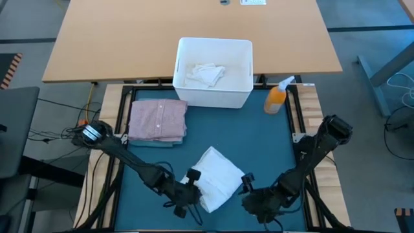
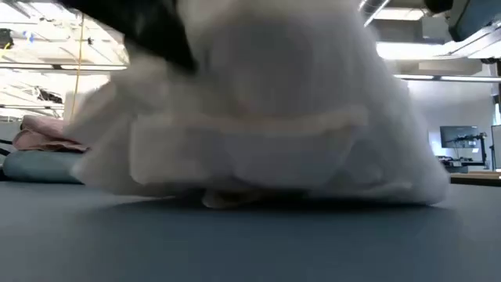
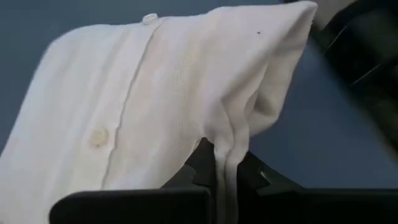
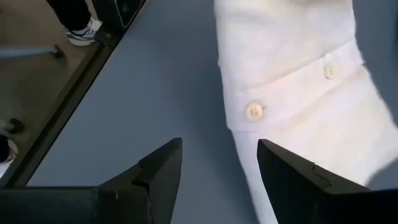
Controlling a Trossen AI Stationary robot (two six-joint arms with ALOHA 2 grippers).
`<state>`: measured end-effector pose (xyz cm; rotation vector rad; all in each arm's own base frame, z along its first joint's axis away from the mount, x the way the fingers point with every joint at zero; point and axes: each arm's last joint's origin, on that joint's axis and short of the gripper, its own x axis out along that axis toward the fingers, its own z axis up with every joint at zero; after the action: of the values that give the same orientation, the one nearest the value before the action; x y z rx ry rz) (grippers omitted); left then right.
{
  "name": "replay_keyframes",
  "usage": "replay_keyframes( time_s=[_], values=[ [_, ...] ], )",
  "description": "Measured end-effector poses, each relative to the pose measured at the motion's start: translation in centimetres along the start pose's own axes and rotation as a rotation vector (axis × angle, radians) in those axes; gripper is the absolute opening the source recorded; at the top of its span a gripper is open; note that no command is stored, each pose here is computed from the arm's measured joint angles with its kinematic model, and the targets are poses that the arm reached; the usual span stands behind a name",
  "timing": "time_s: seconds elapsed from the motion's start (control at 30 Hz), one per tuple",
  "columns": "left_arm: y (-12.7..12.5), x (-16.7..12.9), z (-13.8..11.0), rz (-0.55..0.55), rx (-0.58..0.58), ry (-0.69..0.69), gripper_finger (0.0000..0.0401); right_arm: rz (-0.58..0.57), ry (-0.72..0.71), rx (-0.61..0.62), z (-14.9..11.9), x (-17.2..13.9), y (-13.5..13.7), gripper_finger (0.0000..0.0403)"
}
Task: Fold Laundry from Bin
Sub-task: Stack the white polo on top of the pink shirt
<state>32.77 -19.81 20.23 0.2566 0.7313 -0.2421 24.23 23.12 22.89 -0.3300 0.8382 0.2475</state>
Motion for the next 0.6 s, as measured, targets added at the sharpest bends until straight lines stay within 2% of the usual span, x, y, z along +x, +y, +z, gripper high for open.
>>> replay_keyframes(
  time_s=[0.2,0.43,0.6],
  values=[
    [1.6,-2.6,1.8,-0.123,-0.145,-0.085,0.0001,-0.011,-0.032,0.009,0.1,-0.3,0.6,0.0234],
    [3.2,-4.6,2.8,-0.117,-0.238,-0.139,0.0001,-0.014,-0.073,0.022,0.4,-0.4,0.9,0.0234],
    [3.6,-5.1,3.0,-0.112,-0.243,-0.154,0.0000,-0.108,-0.077,0.006,0.1,-0.6,0.9,0.0234]
  ],
)
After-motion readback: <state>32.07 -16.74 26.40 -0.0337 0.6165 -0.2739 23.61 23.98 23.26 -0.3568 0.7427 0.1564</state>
